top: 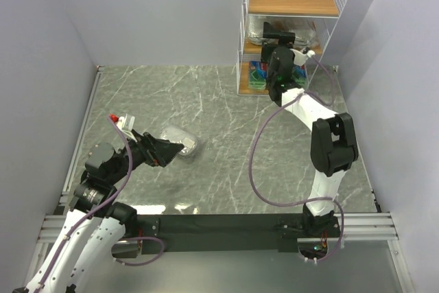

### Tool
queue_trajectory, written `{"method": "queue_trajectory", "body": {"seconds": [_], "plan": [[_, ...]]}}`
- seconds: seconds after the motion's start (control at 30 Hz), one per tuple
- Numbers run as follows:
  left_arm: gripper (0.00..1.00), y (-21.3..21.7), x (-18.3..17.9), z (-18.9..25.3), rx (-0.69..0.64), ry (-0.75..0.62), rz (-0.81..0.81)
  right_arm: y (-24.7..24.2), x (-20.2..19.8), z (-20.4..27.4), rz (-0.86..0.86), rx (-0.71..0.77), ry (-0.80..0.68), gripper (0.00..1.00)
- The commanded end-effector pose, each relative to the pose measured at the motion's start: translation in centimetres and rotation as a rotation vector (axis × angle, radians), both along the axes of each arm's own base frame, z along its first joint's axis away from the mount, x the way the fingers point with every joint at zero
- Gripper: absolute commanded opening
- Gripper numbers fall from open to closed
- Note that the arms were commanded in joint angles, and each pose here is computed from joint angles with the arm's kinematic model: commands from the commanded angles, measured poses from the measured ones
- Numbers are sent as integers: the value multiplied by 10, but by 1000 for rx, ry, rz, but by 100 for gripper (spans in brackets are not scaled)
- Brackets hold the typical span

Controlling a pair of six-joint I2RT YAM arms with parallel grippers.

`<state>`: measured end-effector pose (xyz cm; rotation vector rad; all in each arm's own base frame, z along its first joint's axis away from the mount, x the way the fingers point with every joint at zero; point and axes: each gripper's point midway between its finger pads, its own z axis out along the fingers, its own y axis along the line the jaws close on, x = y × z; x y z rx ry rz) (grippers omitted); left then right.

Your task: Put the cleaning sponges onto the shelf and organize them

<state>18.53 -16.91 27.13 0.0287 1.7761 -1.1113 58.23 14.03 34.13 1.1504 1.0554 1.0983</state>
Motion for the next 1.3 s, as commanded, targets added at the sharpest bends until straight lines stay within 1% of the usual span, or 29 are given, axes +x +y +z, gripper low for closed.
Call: {"method": "queue_trajectory", "body": {"seconds": [0.0, 0.03, 0.07, 0.1, 0.13, 0.17, 0.2, 0.23, 0.27, 0.3, 0.33, 0.37, 0.4, 0.43, 0.47, 0.5, 0.53, 0.57, 0.63, 0.67, 0.7, 0.77, 0.83, 0.93, 1.03, 1.07, 1.2, 1.23, 1.27], "plan": [[99, -1, 1, 5, -6, -30, -3, -15, -27, 46, -15, 6, -86, 94], [99, -1, 1, 4, -6, -29, -1, -16, -32, 45, -12, 9, -79, 94], [99, -1, 2, 4, -4, -28, -1, -19, -41, 55, -9, 16, -99, 95], [99, -1, 2, 4, -6, -29, -1, -19, -46, 39, -2, 17, -62, 95], [99, -1, 2, 5, -7, -32, -1, -21, -51, 36, -2, 19, -51, 95], [99, -1, 2, 6, -9, -35, 2, -24, -62, 45, 0, 22, -65, 95], [99, -1, 2, 5, -9, -34, 0, -25, -71, 30, 10, 14, -54, 96], [99, -1, 2, 6, -10, -36, 0, -26, -78, 28, 19, 13, -57, 96], [99, -1, 2, 6, -9, -37, 0, -30, -93, 39, 29, 23, -84, 96], [99, -1, 3, 7, -8, -39, 3, -29, -102, 19, 55, 13, -48, 96], [99, 0, 2, 7, -7, -41, 3, -28, -111, 16, 75, 7, -44, 96], [99, 0, 3, 7, -7, -41, 6, -33, -129, 25, 82, -4, -58, 96], [99, 0, 4, 7, -7, -41, 9, -34, -138, 5, 93, -30, -17, 96], [99, 0, 4, 8, -10, -46, 8, -28, -149, 2, 134, -59, -11, 97], [99, -1, 4, 9, -14, -47, 5, -29, -165, 12, 155, -111, -36, 98], [99, -1, 4, 9, -17, -45, 5, -28, -174, -12, 176, -150, 30, 98], [99, -1, 5, 11, -23, -51, 5, -21, -188, -9, 232, -184, 23, 99], [99, -3, 5, 11, -27, -48, 0, -17, -196, -29, 264, -264, 69, 100], [99, -3, 6, 15, -36, -58, 3, -12, -209, -46, 317, -330, 114, 100], [99, -3, 6, 16, -39, -61, 3, -2, -221, -63, 397, -392, 134, 100], [99, -3, 7, 16, -39, -60, 3, 4, -227, -74, 445, -415, 151, 100], [99, -4, 9, 19, -43, -67, 1, 17, -242, -108, 551, -441, 201, 100], [99, -6, 11, 18, -43, -62, -5, 25, -250, -131, 619, -454, 245, 100], [99, -9, 13, 19, -54, -62, -14, 56, -266, -156, 780, -499, 284, 100], [98, -11, 15, 21, -69, -58, -19, 84, -271, -163, 848, -586, 318, 100], [98, -12, 16, 20, -72, -54, -21, 103, -278, -170, 899, -603, 329, 100], [98, -9, 14, 21, -72, -51, -8, 144, -286, -185, 1002, -573, 348, 100], [98, -8, 13, 21, -70, -50, -5, 151, -286, -197, 1015, -578, 379, 100], [98, -7, 14, 20, -65, -50, 5, 165, -290, -194, 1041, -574, 368, 100]]}}
